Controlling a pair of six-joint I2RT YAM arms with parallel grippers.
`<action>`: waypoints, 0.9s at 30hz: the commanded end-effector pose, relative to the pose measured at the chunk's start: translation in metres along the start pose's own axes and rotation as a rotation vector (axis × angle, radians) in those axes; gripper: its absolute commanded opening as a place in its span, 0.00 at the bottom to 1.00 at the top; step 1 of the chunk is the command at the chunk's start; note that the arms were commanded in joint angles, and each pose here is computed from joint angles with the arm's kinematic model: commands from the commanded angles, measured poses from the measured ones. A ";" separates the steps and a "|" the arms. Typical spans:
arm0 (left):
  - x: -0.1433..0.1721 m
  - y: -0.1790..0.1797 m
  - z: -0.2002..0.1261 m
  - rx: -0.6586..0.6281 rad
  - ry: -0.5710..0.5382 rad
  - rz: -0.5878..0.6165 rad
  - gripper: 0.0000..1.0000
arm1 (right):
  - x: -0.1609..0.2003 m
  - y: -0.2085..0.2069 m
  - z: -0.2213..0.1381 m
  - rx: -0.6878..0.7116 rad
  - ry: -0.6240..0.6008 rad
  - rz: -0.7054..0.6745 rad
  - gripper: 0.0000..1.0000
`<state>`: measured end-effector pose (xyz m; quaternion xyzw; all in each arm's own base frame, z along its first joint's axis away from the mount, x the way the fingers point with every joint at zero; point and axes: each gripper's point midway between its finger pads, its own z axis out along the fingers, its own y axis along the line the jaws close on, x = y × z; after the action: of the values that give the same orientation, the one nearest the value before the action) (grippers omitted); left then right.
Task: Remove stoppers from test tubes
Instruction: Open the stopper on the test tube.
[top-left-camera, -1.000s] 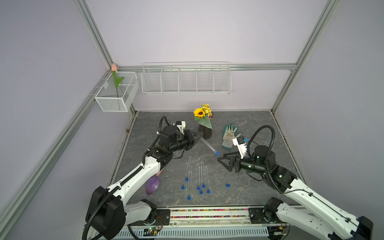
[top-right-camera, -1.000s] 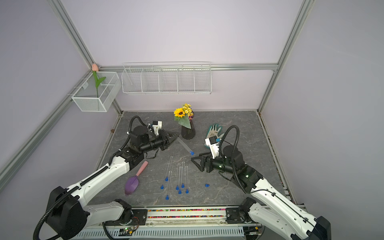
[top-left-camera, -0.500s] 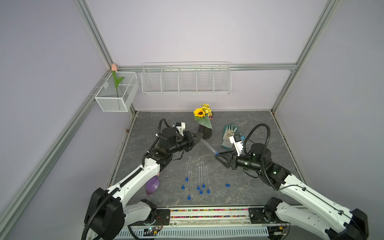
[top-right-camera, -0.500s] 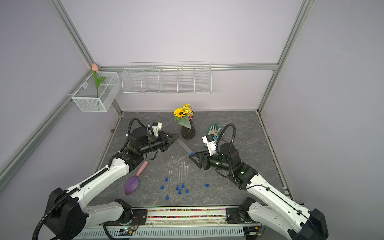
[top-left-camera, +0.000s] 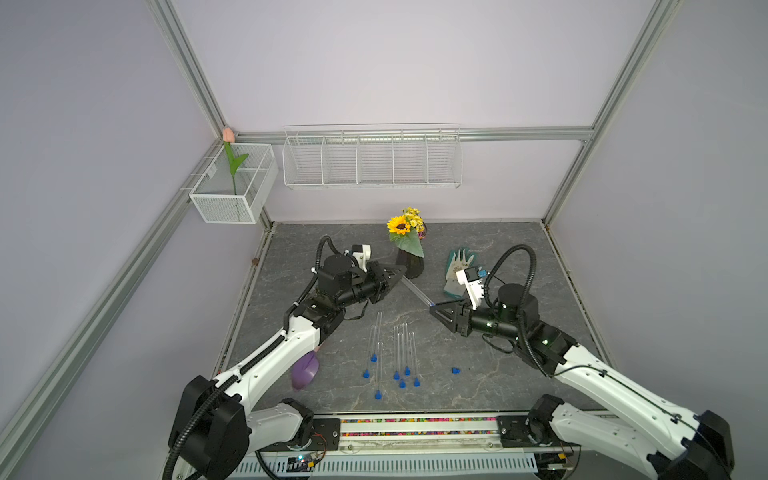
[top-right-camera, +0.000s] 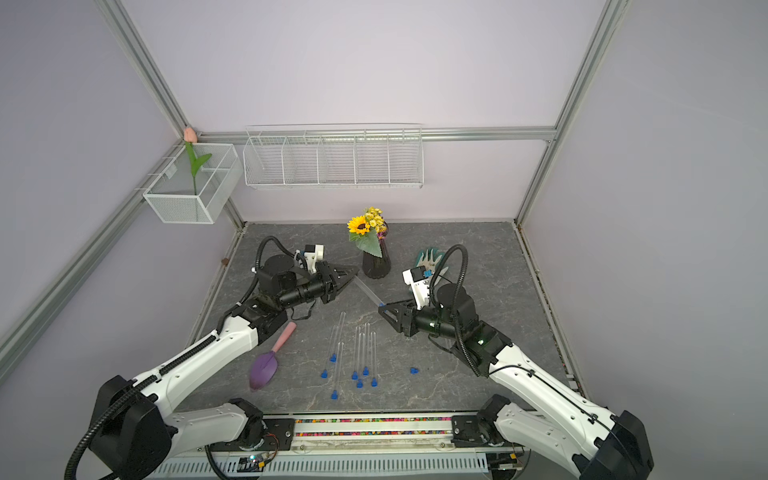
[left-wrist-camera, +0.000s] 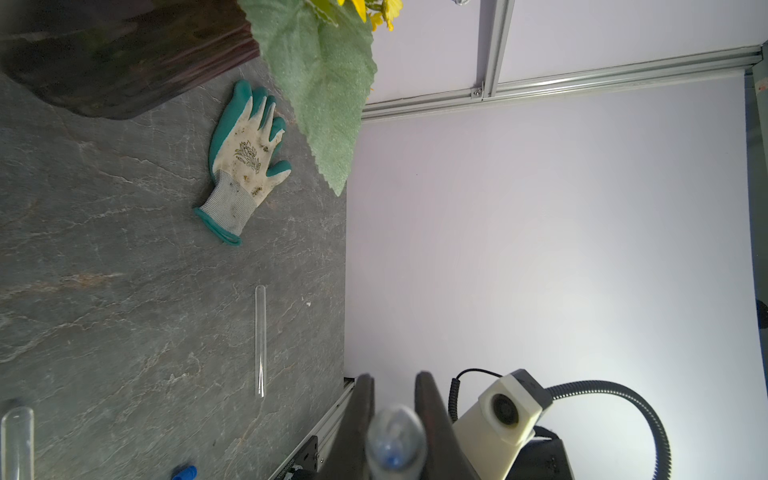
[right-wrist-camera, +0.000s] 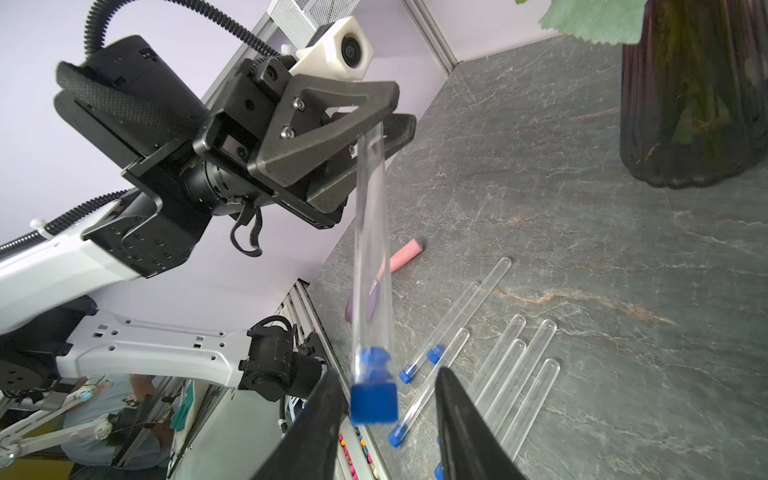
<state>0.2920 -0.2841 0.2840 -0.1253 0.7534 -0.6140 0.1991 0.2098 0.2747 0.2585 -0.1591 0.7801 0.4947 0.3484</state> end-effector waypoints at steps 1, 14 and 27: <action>0.002 -0.006 -0.003 0.029 0.007 -0.001 0.01 | -0.013 0.009 -0.002 -0.022 -0.039 -0.022 0.37; 0.004 -0.002 -0.002 0.022 0.023 -0.008 0.01 | -0.014 0.006 -0.001 -0.014 -0.052 -0.036 0.30; 0.003 0.002 0.000 0.014 0.023 -0.014 0.00 | -0.013 0.002 -0.002 0.008 -0.051 -0.040 0.19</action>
<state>0.2915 -0.2840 0.2820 -0.1270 0.7534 -0.6151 0.1947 0.2112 0.2752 0.2623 -0.1634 0.7743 0.4953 0.3582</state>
